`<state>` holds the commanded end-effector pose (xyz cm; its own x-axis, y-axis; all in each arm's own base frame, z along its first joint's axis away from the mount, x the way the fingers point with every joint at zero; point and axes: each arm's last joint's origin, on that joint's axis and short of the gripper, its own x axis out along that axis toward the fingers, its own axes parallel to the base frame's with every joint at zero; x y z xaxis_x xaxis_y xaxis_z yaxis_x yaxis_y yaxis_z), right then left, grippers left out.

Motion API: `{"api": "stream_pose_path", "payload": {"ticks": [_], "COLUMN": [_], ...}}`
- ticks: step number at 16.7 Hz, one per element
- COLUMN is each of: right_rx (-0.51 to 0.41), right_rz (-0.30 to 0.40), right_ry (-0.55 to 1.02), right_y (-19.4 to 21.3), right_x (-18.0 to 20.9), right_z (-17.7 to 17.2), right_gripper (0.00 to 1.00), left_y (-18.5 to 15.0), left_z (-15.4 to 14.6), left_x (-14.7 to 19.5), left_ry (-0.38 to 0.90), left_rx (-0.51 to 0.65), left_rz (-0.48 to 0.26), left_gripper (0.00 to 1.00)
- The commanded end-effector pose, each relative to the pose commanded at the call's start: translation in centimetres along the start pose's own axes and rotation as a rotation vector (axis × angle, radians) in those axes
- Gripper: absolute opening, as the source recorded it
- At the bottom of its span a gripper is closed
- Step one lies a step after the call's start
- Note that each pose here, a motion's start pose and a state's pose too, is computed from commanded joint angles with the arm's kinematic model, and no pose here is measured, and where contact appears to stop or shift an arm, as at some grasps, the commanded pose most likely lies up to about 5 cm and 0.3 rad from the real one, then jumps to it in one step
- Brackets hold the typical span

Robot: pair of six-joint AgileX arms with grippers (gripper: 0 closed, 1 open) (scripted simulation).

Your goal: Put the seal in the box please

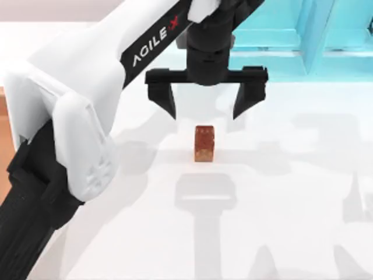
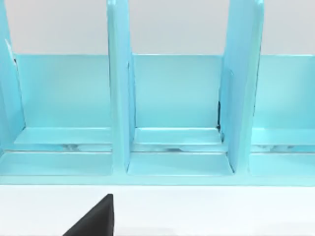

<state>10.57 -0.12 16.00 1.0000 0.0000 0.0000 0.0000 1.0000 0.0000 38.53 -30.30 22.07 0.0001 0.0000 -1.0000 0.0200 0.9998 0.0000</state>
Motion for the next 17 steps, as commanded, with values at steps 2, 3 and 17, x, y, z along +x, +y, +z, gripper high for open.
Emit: {"api": "stream_pose_path", "payload": {"ticks": [2, 3, 17], "right_rx": [0.000, 0.000, 0.000], "right_rz": [0.000, 0.000, 0.000], "right_ry": [0.000, 0.000, 0.000], "right_y": [0.0, 0.0, 0.0], "right_x": [0.0, 0.0, 0.0], "right_z": [0.0, 0.0, 0.0], "right_gripper": [1.00, 1.00, 1.00], "left_y": [0.2, 0.1, 0.0], "left_z": [0.2, 0.2, 0.0], "left_x": [0.2, 0.2, 10.0], "left_ry": [0.002, 0.002, 0.000], "left_rx": [-0.004, -0.004, 0.000], "left_rz": [0.002, 0.002, 0.000], "left_gripper": [1.00, 1.00, 1.00]}}
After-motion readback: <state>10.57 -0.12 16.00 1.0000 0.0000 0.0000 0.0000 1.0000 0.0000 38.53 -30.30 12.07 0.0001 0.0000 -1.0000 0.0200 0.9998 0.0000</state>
